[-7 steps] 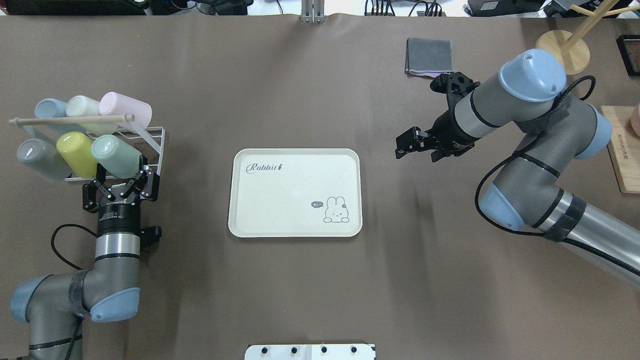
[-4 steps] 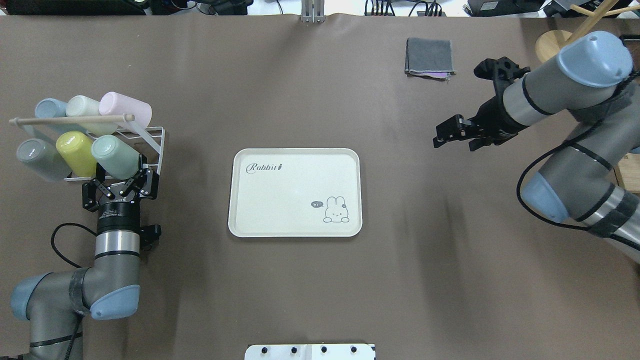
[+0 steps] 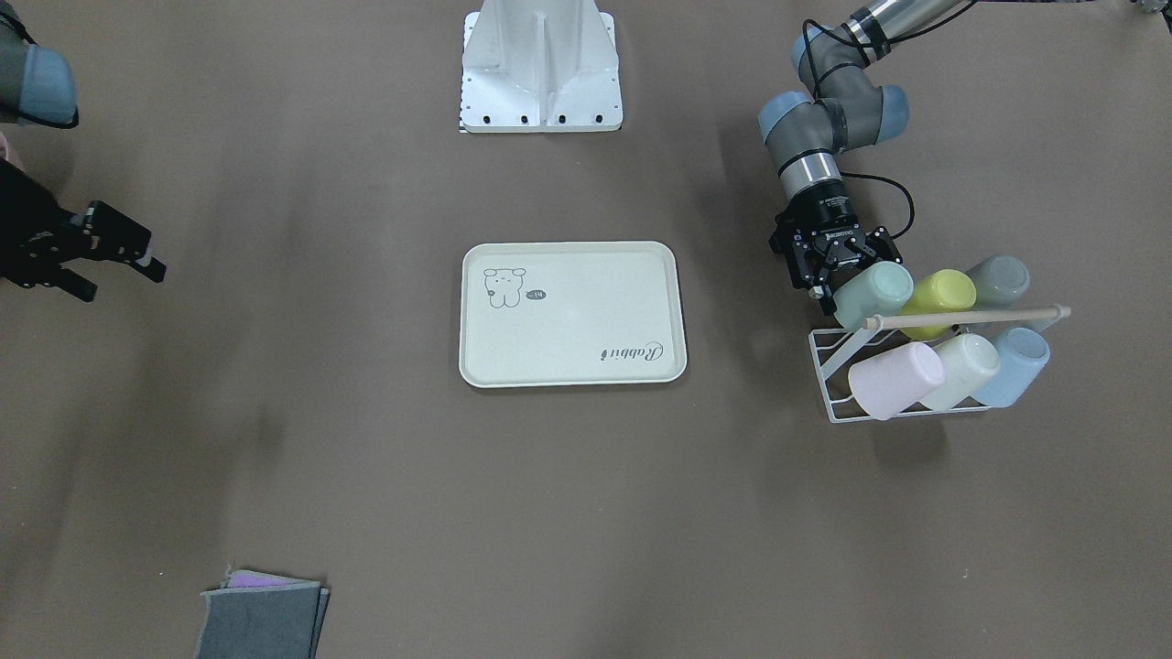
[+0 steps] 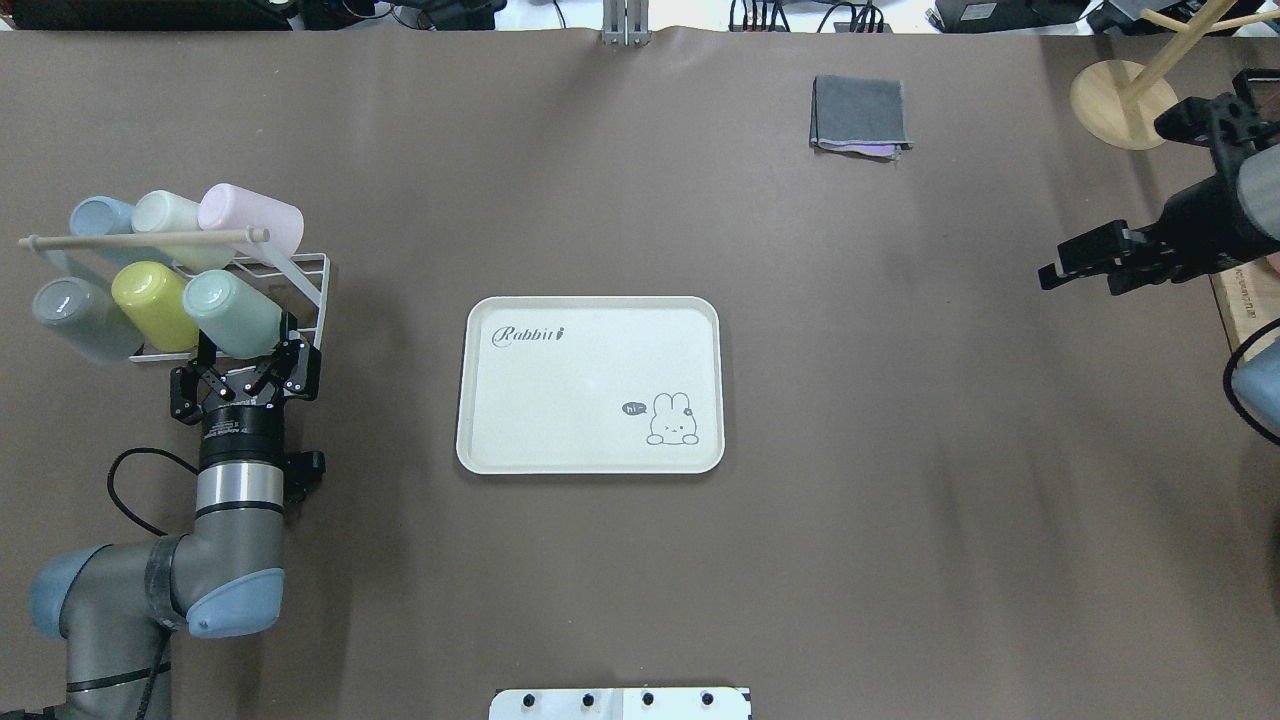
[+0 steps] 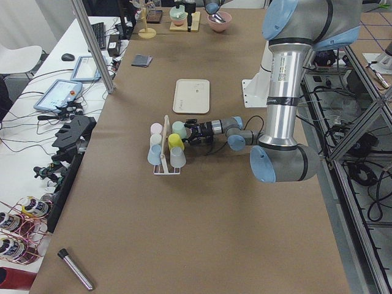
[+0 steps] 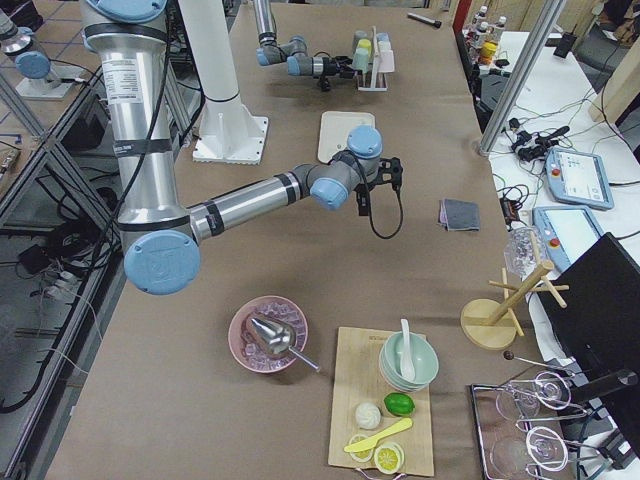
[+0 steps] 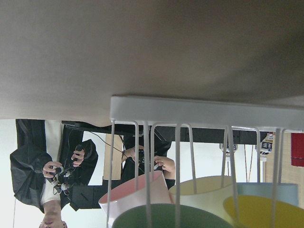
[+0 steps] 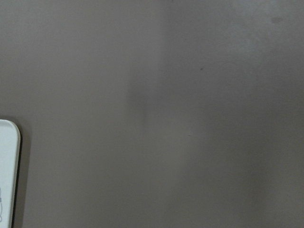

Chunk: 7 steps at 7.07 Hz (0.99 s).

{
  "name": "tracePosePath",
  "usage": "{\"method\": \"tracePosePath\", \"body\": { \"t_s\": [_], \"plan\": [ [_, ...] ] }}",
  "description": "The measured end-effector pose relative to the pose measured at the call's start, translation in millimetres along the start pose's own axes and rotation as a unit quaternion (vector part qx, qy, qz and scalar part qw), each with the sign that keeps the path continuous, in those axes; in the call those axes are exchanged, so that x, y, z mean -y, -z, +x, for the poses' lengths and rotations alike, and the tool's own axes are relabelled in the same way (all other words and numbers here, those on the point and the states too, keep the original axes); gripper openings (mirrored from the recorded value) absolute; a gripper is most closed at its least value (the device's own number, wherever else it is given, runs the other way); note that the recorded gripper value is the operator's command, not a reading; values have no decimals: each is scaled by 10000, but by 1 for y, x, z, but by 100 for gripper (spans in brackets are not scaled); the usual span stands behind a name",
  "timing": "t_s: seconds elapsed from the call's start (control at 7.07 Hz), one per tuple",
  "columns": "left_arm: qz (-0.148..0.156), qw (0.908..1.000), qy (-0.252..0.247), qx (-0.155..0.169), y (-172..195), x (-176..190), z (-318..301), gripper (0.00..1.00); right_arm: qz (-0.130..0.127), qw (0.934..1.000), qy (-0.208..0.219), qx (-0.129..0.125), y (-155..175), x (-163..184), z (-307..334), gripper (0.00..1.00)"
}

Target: Pick up and place green cup on tray

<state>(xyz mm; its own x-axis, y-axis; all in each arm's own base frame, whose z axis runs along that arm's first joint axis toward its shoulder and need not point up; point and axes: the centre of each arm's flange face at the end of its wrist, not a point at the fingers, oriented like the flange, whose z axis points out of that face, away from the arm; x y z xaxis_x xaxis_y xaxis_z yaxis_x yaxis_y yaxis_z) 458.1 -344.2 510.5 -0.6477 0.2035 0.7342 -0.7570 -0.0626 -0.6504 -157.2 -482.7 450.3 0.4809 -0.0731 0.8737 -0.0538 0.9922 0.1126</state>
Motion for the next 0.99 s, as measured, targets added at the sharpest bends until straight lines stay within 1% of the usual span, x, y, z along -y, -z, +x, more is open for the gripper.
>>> {"method": "tracePosePath", "body": {
  "t_s": [0.14,0.42,0.57,0.71,0.85,0.99],
  "plan": [
    [6,10000,41,15,1,-2,-2,84,102,9999,-37,-40,21,1,35,100],
    [18,9999,123,67,3,-10,-6,82,257,9992,-104,-296,42,8,118,100],
    [25,9998,150,99,4,-13,-7,82,288,9983,-201,-467,43,9,153,100],
    [30,9998,155,130,4,-15,-8,82,323,9966,-254,-713,42,7,180,100],
    [33,9997,162,153,5,-17,-9,82,336,9945,-274,-952,40,3,199,100],
    [35,9997,169,165,5,-19,-9,82,328,9927,-327,-1110,42,1,210,100]
  ]
}}
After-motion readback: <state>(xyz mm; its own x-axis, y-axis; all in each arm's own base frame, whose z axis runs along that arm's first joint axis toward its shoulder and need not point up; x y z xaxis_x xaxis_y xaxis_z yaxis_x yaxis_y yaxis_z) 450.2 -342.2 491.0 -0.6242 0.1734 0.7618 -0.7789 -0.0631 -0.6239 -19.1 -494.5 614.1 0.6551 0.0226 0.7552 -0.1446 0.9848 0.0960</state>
